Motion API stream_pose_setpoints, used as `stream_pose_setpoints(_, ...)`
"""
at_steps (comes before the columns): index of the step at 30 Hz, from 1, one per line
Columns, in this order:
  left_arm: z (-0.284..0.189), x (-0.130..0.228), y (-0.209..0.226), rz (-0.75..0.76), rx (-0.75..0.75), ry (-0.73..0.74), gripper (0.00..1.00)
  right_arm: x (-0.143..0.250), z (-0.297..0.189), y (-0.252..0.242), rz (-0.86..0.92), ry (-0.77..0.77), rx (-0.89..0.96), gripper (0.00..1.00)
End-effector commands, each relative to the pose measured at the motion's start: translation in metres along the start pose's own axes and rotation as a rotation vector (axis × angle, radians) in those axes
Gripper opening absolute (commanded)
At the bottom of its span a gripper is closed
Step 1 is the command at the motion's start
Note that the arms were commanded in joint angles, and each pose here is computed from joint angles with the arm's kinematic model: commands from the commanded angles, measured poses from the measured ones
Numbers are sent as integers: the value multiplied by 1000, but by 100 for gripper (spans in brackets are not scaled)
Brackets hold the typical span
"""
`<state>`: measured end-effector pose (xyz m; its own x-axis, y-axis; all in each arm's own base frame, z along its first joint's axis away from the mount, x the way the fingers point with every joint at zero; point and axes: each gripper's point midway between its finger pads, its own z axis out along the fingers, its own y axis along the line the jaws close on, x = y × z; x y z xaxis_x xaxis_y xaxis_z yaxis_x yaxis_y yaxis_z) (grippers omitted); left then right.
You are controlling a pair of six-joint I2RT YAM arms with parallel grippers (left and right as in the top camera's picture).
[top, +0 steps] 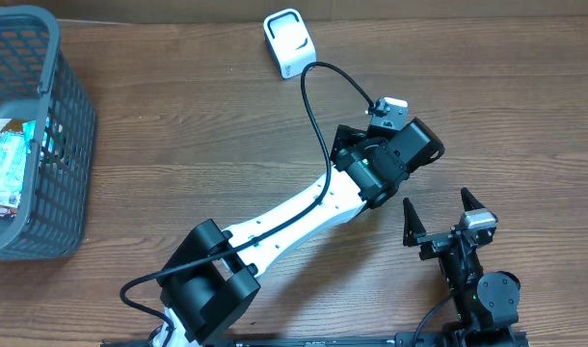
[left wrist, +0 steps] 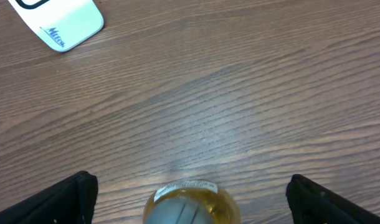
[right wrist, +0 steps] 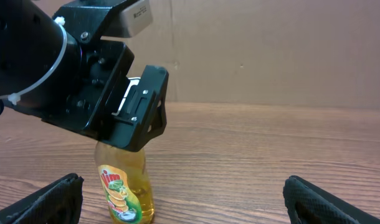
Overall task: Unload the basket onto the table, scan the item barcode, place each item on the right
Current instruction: 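Set the bottle upright on the table and release it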
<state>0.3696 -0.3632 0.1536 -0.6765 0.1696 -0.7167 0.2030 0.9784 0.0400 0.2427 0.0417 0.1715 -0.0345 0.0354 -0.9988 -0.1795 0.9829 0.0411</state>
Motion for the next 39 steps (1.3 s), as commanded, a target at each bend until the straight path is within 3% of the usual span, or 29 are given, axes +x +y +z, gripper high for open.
stream_pose_setpoints(1, -21, -35, 9, 1, 1, -78, 99, 2, 0, -3, -5, -4, 13, 100)
stream_pose_setpoints(5, -54, -84, 25, 59, 75, -114, 100, 2, 0, -3, -5, -4, 13, 100)
stream_pose_setpoints(9, -70, -108, 42, 176, 205, -89, 100, 2, 0, -3, -5, -4, 13, 100)
stream_pose_setpoints(10, -70, -105, 50, 359, 295, -54, 100, 2, 0, -3, -5, -4, 13, 100)
stream_pose_setpoints(14, -56, -81, 77, 620, 393, 37, 100, 2, 0, -3, -5, -4, 13, 100)
stream_pose_setpoints(17, -54, -62, 94, 712, 481, 105, 100, 2, 0, -3, -5, -4, 13, 100)
stream_pose_setpoints(21, -76, -36, 97, 895, 798, 76, 97, 2, 0, -3, -5, -4, 13, 100)
stream_pose_setpoints(28, -57, -13, 107, 1021, 929, 5, 96, 2, 0, -3, -5, -4, 13, 100)
stream_pose_setpoints(39, 25, 15, 75, 1020, 978, -14, 100, 2, 0, -3, -5, -4, 13, 100)
